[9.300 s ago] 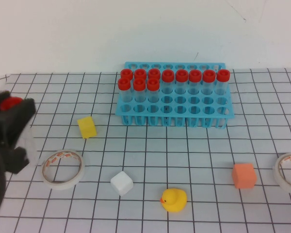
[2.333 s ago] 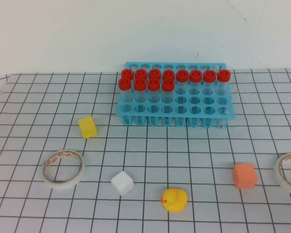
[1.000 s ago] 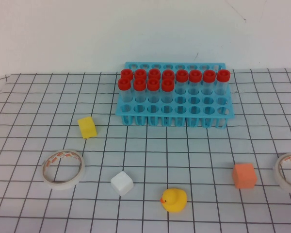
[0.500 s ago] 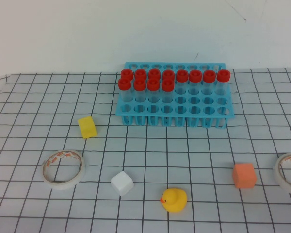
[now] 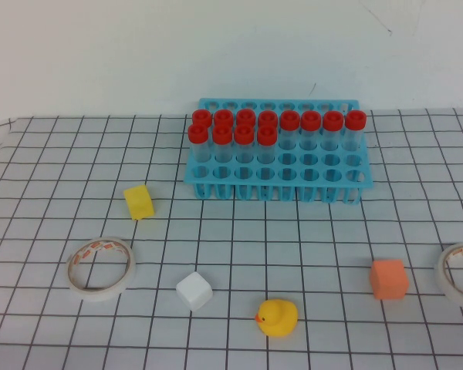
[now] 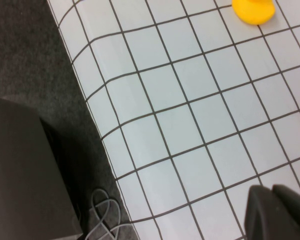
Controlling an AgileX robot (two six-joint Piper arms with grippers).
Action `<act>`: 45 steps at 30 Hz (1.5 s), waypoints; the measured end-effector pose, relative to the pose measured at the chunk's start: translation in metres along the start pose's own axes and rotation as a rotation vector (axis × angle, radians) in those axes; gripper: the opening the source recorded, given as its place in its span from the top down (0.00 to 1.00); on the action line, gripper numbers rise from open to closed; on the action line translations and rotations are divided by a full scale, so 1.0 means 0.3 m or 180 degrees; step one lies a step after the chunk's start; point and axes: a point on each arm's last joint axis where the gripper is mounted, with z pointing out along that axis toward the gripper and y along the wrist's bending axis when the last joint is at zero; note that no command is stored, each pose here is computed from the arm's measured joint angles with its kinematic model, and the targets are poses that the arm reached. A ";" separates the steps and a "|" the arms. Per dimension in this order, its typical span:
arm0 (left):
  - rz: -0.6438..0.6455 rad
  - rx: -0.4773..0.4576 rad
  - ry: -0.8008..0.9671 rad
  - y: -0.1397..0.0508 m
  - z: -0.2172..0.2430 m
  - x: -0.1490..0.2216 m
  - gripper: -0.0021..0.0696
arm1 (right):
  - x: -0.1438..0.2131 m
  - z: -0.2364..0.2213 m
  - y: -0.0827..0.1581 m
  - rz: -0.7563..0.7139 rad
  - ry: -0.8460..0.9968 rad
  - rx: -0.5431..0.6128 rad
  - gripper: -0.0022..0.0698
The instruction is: Place the test tubes
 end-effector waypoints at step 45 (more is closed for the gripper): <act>-0.0045 0.0003 0.0012 0.000 0.000 0.001 0.97 | 0.213 0.044 -0.132 0.1121 -0.1226 0.2729 0.97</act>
